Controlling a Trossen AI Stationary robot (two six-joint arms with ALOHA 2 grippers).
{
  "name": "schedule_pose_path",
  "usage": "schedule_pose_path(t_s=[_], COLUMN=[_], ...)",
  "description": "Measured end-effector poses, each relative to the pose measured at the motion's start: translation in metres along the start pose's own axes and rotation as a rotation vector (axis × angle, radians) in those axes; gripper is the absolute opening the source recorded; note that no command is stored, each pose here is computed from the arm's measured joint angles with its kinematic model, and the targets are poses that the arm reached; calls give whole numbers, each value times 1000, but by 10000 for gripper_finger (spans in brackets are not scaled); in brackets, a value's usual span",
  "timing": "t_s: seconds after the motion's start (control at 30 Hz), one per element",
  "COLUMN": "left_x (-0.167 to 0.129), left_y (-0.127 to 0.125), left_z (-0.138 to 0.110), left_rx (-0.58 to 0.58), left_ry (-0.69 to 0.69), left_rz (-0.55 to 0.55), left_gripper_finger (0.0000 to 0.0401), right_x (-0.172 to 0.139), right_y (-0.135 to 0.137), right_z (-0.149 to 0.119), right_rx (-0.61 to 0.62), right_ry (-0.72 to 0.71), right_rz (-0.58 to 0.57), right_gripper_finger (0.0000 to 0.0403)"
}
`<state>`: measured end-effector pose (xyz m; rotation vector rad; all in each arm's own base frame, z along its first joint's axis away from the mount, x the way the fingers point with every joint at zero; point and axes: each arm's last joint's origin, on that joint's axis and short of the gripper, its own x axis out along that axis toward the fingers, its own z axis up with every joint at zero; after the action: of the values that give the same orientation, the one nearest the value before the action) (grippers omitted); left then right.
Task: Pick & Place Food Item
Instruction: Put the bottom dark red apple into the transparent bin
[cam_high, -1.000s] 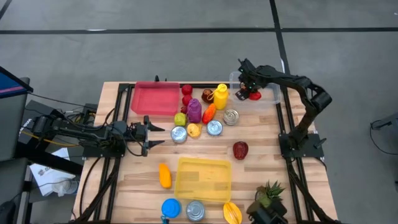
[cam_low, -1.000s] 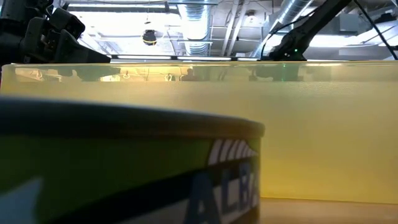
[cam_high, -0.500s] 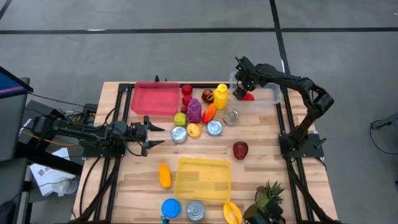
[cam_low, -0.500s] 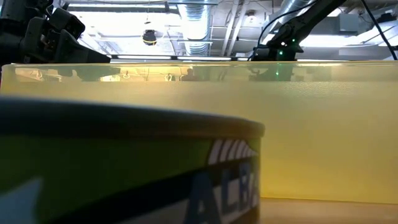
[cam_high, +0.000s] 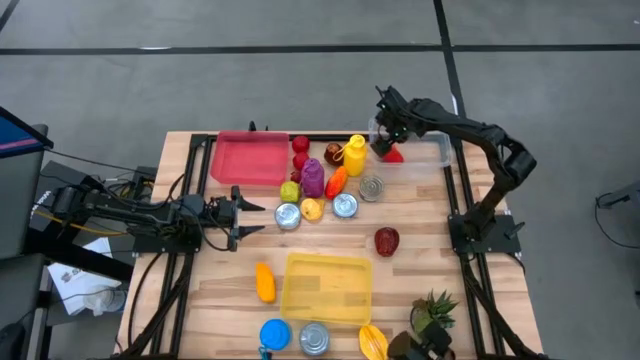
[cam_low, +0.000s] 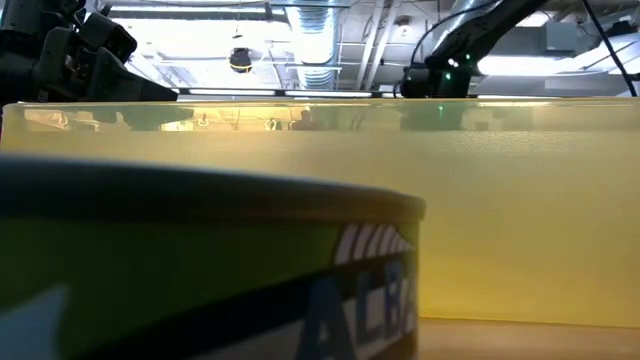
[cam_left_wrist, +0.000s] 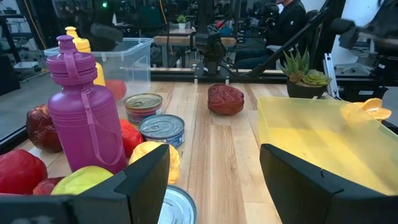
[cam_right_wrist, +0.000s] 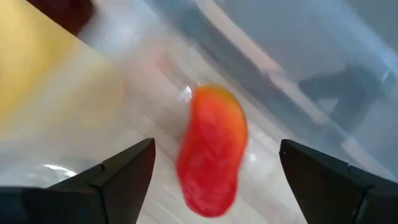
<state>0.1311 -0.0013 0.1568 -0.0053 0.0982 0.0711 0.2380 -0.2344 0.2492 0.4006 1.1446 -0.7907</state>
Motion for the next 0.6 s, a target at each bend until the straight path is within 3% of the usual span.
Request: schedule_pose_path(t_s=[0.17, 0.33, 0.5, 0.6], left_x=[0, 0, 0, 0], left_y=[0, 0, 0, 0], left_z=[0, 0, 0, 0], left_rx=[1, 5, 6, 7], left_ry=[0, 1, 1, 1], left_rz=[0, 0, 0, -1], left_gripper_finger=[245, 245, 245, 245], right_x=[-36, -94, -153, -170], right_y=[20, 42, 63, 80], right_z=[12, 16, 10, 0], right_rx=[-75, -140, -206, -256], right_ry=[-222, -551, -884, -1065], right_rz=[24, 82, 159, 236], right_gripper_finger=[332, 326, 324, 324])
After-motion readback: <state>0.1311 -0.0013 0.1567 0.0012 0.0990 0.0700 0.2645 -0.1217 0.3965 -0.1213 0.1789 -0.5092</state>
